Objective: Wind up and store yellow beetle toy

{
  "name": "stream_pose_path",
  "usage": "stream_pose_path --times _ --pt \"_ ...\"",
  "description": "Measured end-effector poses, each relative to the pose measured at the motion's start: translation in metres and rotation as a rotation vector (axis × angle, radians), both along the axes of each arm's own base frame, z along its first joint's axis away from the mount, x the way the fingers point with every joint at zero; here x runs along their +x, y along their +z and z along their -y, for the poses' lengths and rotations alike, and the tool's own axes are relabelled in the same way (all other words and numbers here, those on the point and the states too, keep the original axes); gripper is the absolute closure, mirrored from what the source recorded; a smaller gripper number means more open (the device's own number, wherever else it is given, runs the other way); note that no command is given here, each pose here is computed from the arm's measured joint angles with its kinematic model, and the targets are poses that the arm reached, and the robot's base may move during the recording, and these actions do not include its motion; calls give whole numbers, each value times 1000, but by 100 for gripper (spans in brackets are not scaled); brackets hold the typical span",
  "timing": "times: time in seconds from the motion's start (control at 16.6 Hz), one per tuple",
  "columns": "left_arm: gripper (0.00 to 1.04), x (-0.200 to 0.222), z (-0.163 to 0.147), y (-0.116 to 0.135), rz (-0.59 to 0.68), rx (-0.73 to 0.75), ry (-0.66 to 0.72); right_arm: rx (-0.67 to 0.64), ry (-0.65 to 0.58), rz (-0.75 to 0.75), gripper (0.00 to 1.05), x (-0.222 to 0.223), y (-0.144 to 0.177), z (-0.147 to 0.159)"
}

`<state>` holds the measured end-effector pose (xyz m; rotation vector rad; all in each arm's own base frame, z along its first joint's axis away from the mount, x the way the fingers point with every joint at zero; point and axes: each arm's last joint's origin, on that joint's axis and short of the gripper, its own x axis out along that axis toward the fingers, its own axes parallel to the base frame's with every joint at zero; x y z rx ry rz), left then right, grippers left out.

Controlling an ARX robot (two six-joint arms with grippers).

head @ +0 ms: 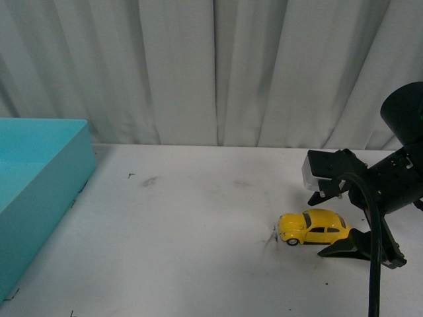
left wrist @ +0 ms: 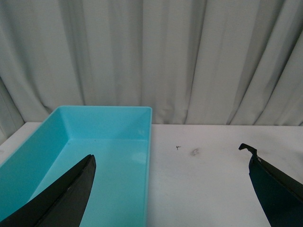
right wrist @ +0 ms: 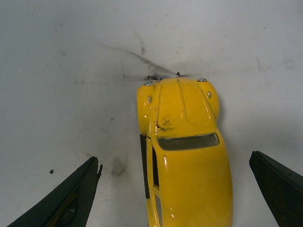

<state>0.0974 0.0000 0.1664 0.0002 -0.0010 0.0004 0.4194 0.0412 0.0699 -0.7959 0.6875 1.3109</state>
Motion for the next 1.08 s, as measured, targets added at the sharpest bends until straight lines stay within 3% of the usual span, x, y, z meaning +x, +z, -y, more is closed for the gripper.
stream_pose_path --times 0.42,0.48,0.66,0.78,1.08 --pt "7 0 0 0 0 0 0 -45 73 -24 7 15 2 -14" --pt "7 0 0 0 0 0 0 -62 84 -27 12 16 1 -15" --pt "7 0 0 0 0 0 0 -84 108 -41 45 16 -5 -19" --pt "7 0 0 0 0 0 0 -83 114 -33 59 17 -4 -19" --pt "7 0 0 0 0 0 0 -80 106 -12 63 15 -6 -16"
